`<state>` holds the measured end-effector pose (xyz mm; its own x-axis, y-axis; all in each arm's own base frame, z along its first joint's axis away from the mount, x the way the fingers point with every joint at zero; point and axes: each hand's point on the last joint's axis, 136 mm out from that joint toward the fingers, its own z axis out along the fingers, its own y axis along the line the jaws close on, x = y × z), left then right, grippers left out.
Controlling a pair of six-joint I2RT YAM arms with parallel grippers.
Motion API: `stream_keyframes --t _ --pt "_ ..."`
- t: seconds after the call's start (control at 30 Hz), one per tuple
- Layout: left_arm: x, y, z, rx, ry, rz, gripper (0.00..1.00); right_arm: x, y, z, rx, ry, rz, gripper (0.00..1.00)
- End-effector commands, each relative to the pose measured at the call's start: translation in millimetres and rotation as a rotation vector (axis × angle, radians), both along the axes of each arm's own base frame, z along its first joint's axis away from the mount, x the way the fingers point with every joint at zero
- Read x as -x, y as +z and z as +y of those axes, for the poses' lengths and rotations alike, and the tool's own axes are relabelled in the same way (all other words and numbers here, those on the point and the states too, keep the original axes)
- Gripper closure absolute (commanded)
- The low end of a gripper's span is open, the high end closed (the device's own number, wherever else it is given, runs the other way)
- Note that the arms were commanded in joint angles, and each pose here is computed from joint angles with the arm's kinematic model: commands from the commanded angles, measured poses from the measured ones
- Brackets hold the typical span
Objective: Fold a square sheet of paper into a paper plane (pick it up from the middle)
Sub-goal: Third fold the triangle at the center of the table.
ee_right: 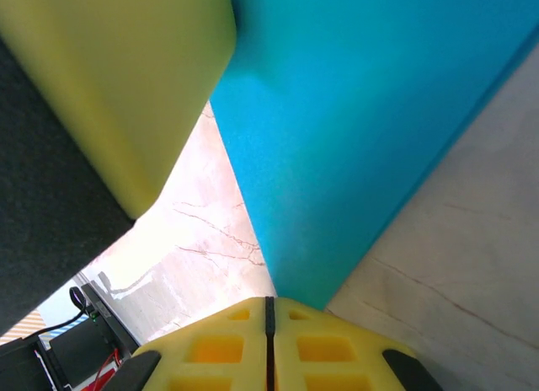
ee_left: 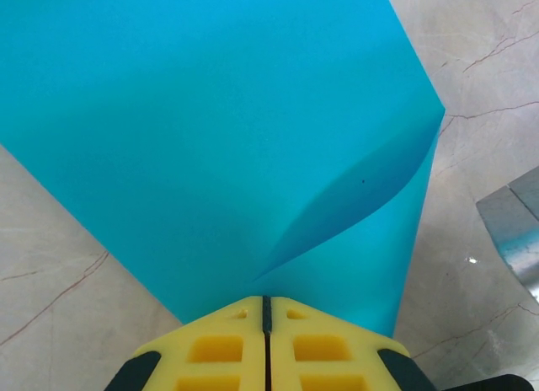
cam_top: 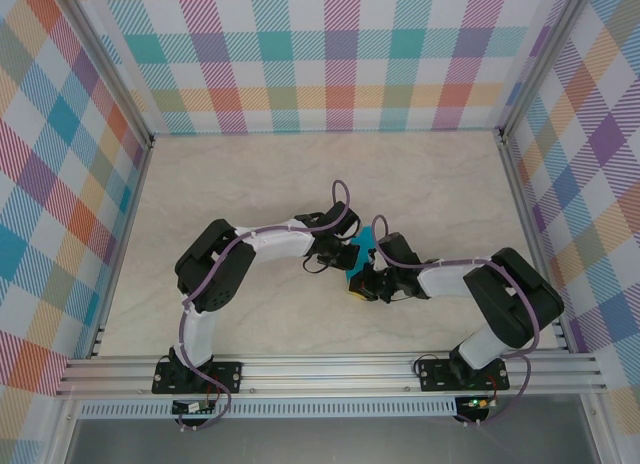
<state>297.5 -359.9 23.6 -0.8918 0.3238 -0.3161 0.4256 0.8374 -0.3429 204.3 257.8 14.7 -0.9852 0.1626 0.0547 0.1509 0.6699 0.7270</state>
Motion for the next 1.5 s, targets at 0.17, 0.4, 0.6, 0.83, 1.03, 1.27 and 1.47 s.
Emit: stream_keyframes --t 0.17,0.4,0.6,0.83,1.03,1.27,1.47 --pt "1.9 -6.3 6.5 -0.030 -0.017 0.028 0.94 -23.7 33.1 -18.1 -0.028 -0.041 -0.083 0.92" --pt "2.1 -6.7 7.1 -0.029 -0.017 0.031 0.94 -43.3 33.1 -19.0 -0.089 -0.043 -0.080 0.92" --pt "2.3 -6.1 7.0 -0.028 -0.019 0.029 0.94 -39.8 11.5 -19.2 -0.077 -0.041 -0.027 0.92" --pt "3.6 -7.6 9.5 -0.038 -0.022 0.031 0.94 -37.4 3.9 -23.0 -0.041 -0.041 -0.005 0.92" --pt "4.3 -8.1 10.5 -0.043 -0.028 0.031 0.94 -56.1 28.2 -24.8 -0.086 -0.060 -0.059 0.92" --pt "3.9 -8.2 9.7 -0.040 -0.027 0.031 0.94 -65.3 21.0 -28.0 -0.071 -0.068 -0.057 0.92" --pt "2.8 -7.6 9.2 -0.041 -0.027 0.026 0.94 -63.0 -7.5 -42.3 0.035 -0.100 -0.007 0.92"
